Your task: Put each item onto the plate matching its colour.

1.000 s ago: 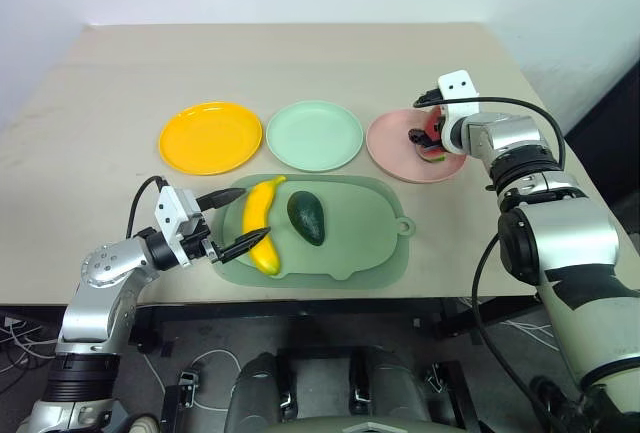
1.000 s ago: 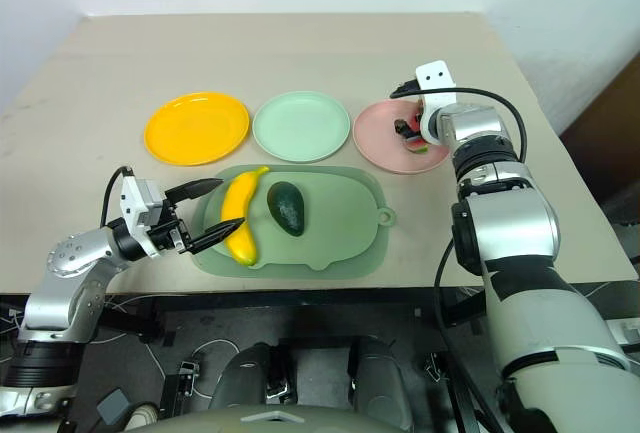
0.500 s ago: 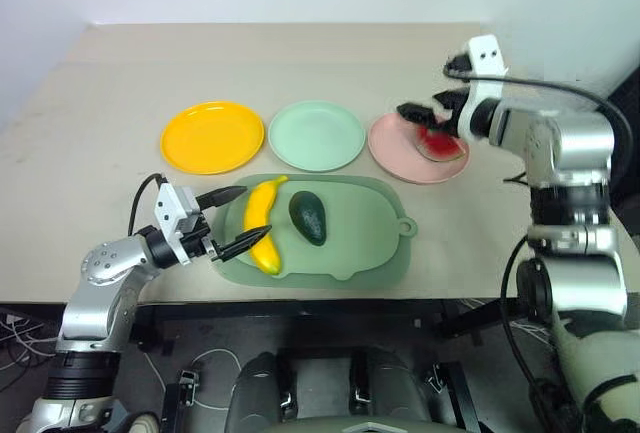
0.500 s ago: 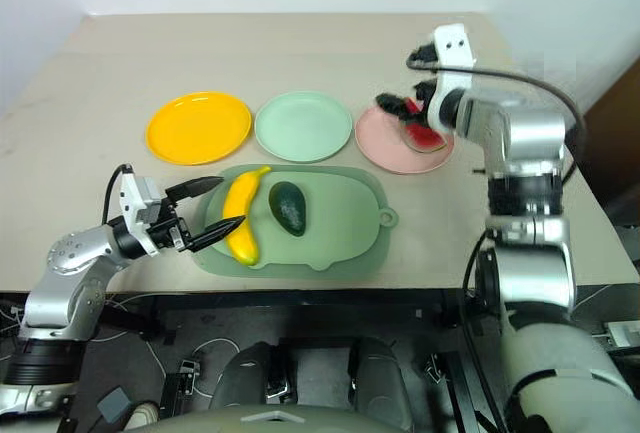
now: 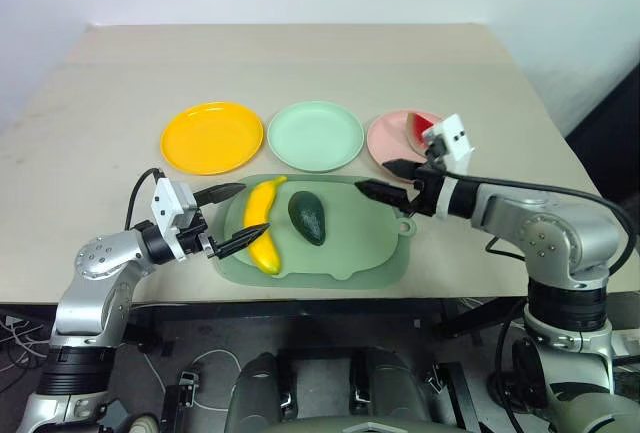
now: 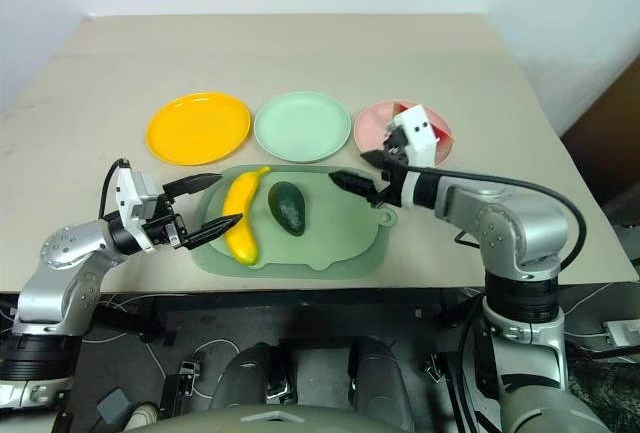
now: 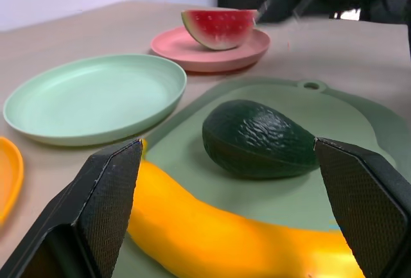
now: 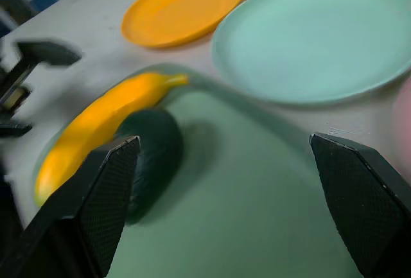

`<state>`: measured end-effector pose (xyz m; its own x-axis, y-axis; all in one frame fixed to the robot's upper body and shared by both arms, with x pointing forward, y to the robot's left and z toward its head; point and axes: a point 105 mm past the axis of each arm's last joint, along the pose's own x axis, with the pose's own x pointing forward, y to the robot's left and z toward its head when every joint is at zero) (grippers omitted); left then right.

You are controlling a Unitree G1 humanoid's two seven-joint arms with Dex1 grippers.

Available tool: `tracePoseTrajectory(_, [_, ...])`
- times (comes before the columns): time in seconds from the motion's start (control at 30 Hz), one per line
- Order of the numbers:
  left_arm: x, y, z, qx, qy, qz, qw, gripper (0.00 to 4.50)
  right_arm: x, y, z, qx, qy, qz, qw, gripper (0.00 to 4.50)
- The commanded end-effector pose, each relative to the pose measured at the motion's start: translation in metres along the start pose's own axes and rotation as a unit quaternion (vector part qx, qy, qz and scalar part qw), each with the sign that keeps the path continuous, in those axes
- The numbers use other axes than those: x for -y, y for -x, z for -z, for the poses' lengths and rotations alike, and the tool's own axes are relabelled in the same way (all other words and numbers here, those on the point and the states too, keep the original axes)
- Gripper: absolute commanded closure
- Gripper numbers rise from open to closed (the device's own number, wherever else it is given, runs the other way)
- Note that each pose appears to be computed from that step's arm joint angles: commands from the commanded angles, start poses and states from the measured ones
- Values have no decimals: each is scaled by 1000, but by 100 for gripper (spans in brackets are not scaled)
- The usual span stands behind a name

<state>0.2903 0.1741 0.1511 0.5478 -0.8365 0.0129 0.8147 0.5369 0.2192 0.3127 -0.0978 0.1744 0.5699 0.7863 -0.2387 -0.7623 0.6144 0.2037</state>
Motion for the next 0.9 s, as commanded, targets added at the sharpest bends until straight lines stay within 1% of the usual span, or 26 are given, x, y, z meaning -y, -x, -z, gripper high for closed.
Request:
tracePoseTrajectory(0.03, [-4, 0, -8, 13, -11, -3, 1000, 0, -20, -8, -2, 7, 11, -36, 999, 2])
tracePoseTrajectory(0.2, [-1, 0, -8, 14, -8, -1, 1000, 0, -32, -22, 14, -16, -7, -57, 998, 2])
tracePoseTrajectory(0.33, [1, 0, -6, 12, -4, 0, 1000, 0, -26, -41, 28, -70, -32, -30, 997, 2])
tracePoseTrajectory(0.4, [1, 0, -6, 12, -3, -2, 1000, 0, -27, -50, 25, -78, -45, -28, 996, 2])
tracePoseTrajectory(0.53, [2, 2, -5, 10, -1, -2, 1000, 0, -35, -63, 12, -64, -63, -36, 995, 2])
tracePoseTrajectory(0.8, [2, 4, -5, 4, -1, -4, 1000, 0, -39, -78, 13, -75, -72, -38, 994, 2])
tracePoseTrajectory(0.9, [1, 4, -5, 4, -2, -4, 1000, 0, -41, -83, 18, -85, -55, -35, 994, 2])
